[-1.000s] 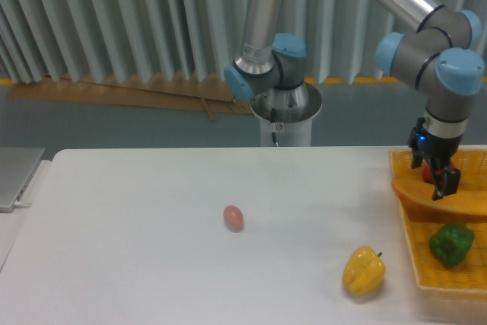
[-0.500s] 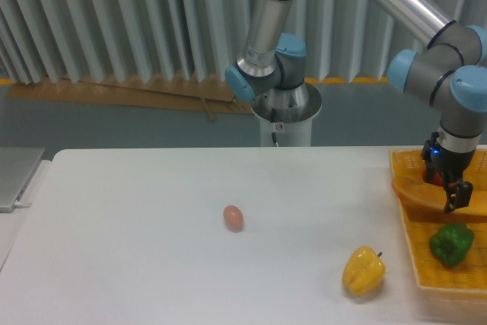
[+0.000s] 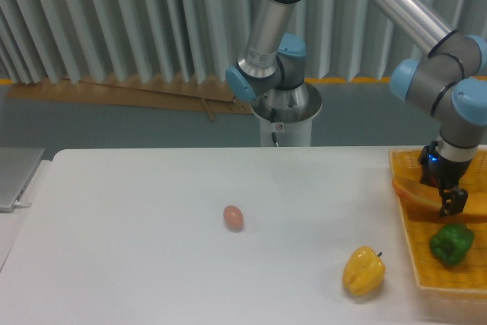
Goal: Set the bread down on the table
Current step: 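Lower the gripper onto the bread loaf and close on it, then lift the bread loaf out of the basket and carry it over the table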
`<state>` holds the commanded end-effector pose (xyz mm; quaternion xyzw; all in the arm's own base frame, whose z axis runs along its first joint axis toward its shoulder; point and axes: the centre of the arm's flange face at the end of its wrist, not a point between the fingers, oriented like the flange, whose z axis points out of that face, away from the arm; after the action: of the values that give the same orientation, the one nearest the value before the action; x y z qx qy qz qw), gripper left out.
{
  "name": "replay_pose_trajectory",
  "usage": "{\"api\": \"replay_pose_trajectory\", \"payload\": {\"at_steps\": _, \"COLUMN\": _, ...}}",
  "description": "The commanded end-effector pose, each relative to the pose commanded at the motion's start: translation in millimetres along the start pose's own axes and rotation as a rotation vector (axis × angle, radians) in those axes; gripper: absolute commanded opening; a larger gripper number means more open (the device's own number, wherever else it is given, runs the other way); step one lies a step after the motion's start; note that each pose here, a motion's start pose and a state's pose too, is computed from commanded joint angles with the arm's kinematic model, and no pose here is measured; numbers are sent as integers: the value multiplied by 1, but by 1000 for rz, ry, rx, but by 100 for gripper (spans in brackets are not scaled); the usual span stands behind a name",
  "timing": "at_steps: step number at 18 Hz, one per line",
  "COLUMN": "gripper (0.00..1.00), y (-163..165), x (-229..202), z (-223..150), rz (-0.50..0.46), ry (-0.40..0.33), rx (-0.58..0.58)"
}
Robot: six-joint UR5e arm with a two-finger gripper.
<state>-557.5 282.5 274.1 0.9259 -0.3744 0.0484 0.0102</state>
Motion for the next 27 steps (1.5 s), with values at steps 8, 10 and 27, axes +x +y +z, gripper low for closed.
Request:
{"api": "replay_pose_trajectory", "payload": {"at_steps": 8, "gripper": 87, "y": 1, "x": -2, "z": -7, "rz": 7, "ry": -9, "rx": -9}}
{"api": "replay_pose_trajectory", "payload": {"at_steps": 10, "gripper": 59, "y": 1, "x": -1, "z": -11, "rz": 10, "ry": -13, "rx": -14}}
{"api": "replay_pose_trajectory", "payload": {"at_steps": 27, "gripper": 36, "y": -51, "x": -1, "z": -69, "rz": -33, "ry": -47, "rx": -64}}
